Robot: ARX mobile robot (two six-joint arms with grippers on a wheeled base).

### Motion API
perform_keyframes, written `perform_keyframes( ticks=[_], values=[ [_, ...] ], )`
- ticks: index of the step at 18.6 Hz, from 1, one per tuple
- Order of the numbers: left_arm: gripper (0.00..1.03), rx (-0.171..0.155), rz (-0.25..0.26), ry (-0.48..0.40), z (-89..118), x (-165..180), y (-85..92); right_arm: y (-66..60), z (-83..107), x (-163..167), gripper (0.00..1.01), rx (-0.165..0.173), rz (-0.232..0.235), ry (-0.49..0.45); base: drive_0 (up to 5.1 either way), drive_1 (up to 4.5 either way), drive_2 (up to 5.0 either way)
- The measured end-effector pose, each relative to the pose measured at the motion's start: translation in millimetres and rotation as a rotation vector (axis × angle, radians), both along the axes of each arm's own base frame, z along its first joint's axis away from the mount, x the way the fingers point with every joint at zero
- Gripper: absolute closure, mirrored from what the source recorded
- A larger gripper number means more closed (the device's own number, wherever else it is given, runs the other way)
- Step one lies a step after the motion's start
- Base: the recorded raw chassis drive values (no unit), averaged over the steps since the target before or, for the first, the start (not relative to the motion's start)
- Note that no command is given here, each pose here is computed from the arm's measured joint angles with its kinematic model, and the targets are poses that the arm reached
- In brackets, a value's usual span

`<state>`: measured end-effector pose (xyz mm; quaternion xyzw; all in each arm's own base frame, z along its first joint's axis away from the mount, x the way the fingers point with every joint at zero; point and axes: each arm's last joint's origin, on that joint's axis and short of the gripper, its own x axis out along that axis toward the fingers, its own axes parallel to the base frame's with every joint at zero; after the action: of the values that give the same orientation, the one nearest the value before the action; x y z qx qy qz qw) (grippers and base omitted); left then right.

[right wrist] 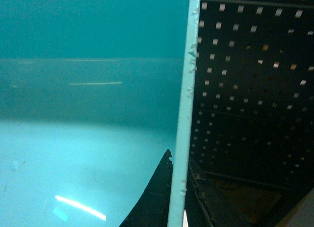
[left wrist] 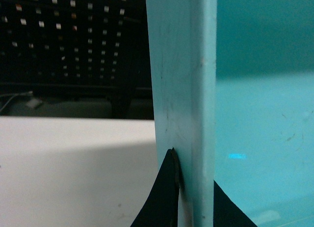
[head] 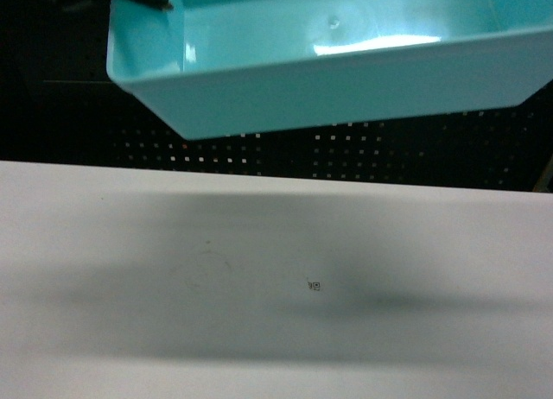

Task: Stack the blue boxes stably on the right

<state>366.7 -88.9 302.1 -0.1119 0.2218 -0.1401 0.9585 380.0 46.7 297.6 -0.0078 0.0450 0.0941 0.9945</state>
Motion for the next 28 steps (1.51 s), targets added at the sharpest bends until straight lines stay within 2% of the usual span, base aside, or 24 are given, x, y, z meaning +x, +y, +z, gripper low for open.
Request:
perform_keyframes(
  ticks=[2,4,10,28],
  values=[
    [1.01,-0.018,-0.009,-0.085,26,-4,-0.3,-2.5,22.4,-2,0.94,0.022,-0.002,-0.062,0.0,0.0,0.0],
    [1.01,0.007,-0.011,-0.198,38,-10,-2.9,-5.6,39.1,-8,0.94,0.03,-0.027,-0.135,0.0,0.0,0.0],
    [1.01,0.016,-0.009,-0.194,36,-12,-2.6,-4.8,39.0,-9,0.94,0.028,-0.024,-0.129,0.0,0.0,0.0],
    [1.01,0.015,-0.012,-0.197,36,-12,-3.5,-6.2,38.9,-9,0.94,0.028,-0.03,-0.128,-1.8,-1.8,-1.8]
  ],
)
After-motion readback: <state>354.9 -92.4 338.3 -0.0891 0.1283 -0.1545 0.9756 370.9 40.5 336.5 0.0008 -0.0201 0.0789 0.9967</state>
